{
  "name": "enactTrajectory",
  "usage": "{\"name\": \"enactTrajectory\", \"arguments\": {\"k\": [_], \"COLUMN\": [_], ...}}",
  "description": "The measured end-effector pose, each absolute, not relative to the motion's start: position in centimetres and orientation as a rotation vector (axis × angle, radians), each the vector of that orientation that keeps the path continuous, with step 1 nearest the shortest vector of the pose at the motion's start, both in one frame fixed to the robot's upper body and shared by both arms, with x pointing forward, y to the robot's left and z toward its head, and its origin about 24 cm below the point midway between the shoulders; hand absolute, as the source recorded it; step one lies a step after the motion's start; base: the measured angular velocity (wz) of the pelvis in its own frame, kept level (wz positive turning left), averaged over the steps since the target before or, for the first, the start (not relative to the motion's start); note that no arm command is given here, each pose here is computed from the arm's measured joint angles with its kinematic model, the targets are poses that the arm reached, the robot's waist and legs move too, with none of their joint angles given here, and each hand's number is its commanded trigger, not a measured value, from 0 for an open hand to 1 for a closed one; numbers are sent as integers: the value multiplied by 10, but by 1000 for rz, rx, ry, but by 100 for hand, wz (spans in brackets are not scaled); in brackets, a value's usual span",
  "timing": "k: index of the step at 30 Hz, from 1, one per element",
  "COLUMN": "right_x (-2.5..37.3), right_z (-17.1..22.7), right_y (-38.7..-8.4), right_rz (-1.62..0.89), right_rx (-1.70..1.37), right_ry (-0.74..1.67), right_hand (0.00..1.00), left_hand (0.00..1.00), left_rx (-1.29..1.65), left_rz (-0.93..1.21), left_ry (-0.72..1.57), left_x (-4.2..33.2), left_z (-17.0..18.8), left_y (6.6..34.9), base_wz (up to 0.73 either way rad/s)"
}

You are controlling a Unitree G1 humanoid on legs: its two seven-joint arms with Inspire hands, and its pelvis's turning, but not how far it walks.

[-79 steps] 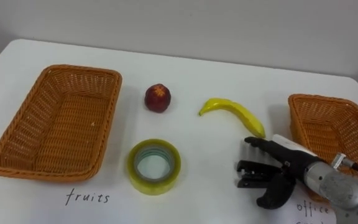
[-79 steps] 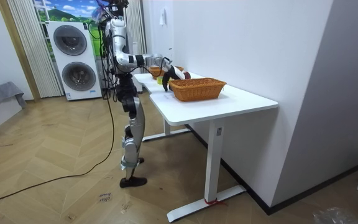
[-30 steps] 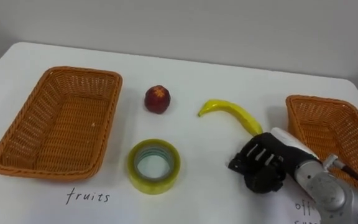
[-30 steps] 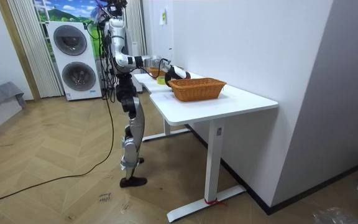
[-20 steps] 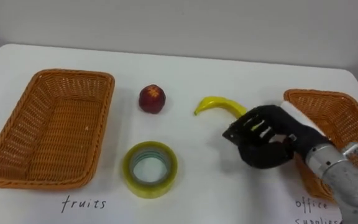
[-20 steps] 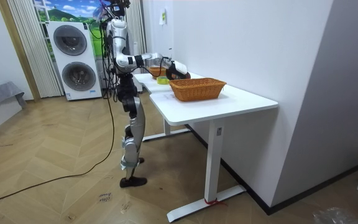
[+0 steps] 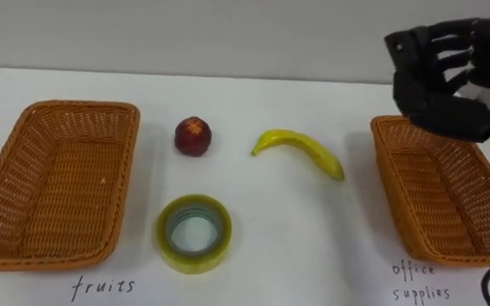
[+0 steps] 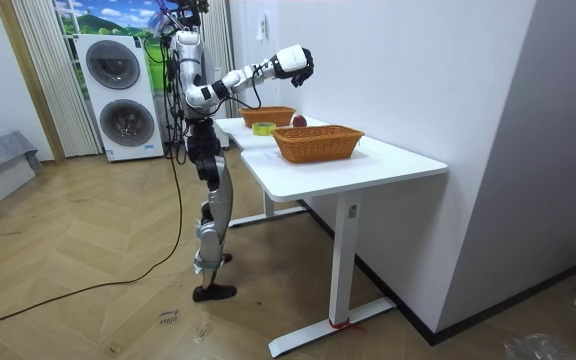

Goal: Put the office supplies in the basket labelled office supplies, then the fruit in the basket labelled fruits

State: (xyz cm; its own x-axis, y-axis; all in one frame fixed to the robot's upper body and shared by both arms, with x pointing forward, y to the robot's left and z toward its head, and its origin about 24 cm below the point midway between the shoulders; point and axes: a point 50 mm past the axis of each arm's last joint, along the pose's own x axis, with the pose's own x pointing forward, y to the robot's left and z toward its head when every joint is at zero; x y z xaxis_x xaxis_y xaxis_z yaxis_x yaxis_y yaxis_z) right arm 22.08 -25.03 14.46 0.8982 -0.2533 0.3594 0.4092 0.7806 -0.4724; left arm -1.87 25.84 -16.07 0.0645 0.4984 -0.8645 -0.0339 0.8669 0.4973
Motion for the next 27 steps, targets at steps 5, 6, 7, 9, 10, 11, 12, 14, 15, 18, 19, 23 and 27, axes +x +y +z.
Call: {"name": "enactTrajectory", "arguments": {"k": [5, 6, 7, 9, 10, 11, 12, 14, 15, 18, 19, 23, 27], "right_x": [222, 222, 222, 219, 216, 215, 214, 213, 212, 213, 212, 213, 213], "right_z": [130, 129, 126, 123, 121, 119, 119, 116, 115, 109, 107, 103, 99], "right_y": [-263, -264, -267, -271, -274, -275, -275, -276, -277, -279, -280, -281, -282], "right_rz": [-482, -491, -506, -531, -546, -554, -556, -561, -562, -564, -564, -563, -553], "right_rx": [-575, -574, -574, -578, -583, -587, -589, -609, -616, -623, -623, -624, -623], "right_ry": [-231, -225, -213, -195, -186, -179, -176, -162, -158, -126, -117, -98, -79], "right_hand": [100, 100, 100, 100, 100, 100, 100, 100, 100, 38, 0, 0, 0], "left_hand": [0, 0, 0, 0, 0, 0, 0, 0, 0, 0, 0, 0, 0], "left_rx": [391, 393, 396, 396, 396, 396, 395, 396, 396, 395, 393, 392, 391], "left_rz": [428, 430, 432, 433, 433, 433, 433, 433, 433, 432, 431, 430, 430], "left_ry": [1483, 1486, 1493, 1497, 1498, 1499, 1500, 1499, 1499, 1501, 1501, 1505, 1506], "left_x": [-23, -23, -25, -25, -25, -25, -26, -25, -25, -26, -26, -26, -26], "left_z": [-161, -161, -160, -161, -161, -161, -161, -161, -161, -161, -161, -161, -161], "left_y": [259, 259, 259, 259, 258, 258, 258, 258, 258, 258, 258, 258, 258], "base_wz": [0, 0, 0, -2, 0, 0, 0, 0, 0, 0, 0, 0, 0]}}
